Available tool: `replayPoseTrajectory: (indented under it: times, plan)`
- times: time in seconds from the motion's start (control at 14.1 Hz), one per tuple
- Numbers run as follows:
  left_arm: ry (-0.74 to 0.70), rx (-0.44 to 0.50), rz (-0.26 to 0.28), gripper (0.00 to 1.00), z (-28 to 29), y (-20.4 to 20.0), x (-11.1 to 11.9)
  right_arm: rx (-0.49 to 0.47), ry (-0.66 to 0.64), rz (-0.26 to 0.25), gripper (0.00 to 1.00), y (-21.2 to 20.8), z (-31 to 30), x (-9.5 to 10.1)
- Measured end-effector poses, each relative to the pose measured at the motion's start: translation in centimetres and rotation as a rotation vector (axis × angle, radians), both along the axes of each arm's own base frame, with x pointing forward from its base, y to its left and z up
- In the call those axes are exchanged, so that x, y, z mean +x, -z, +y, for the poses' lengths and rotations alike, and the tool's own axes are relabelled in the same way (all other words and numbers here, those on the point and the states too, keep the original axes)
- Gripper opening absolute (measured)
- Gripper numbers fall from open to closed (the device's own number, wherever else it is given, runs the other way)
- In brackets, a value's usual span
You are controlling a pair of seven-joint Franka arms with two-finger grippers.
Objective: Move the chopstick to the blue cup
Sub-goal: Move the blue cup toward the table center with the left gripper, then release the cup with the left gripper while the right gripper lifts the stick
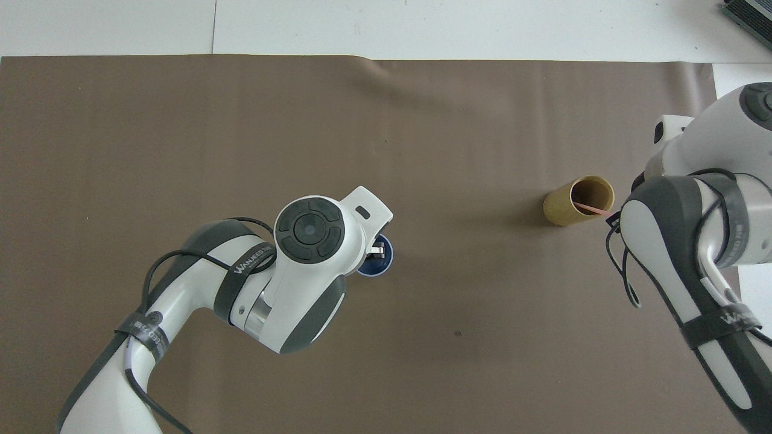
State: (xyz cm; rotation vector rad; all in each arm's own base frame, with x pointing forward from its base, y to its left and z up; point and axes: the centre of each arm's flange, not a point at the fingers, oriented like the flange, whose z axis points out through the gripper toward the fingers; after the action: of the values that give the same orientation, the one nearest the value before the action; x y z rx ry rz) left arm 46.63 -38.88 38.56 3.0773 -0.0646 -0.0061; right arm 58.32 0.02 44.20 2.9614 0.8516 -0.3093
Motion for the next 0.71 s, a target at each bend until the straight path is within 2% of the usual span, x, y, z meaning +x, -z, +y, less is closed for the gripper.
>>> replayPoseTrajectory:
  times: [0.28,0.36,0.71]
  plan:
    - [0.005,0.001,-0.001,0.05,-1.0,1.1,-0.4,-0.003,0.006,0.02,0.09,-3.0,0.1,0.1]
    - [0.006,-0.001,-0.002,0.1,-1.0,1.0,-0.4,-0.003,0.009,0.028,0.09,-4.0,0.0,0.1]
    - [-0.001,-0.022,-0.014,0.63,-1.2,0.3,-0.1,-0.022,0.028,0.079,0.09,-10.0,-0.5,-1.5]
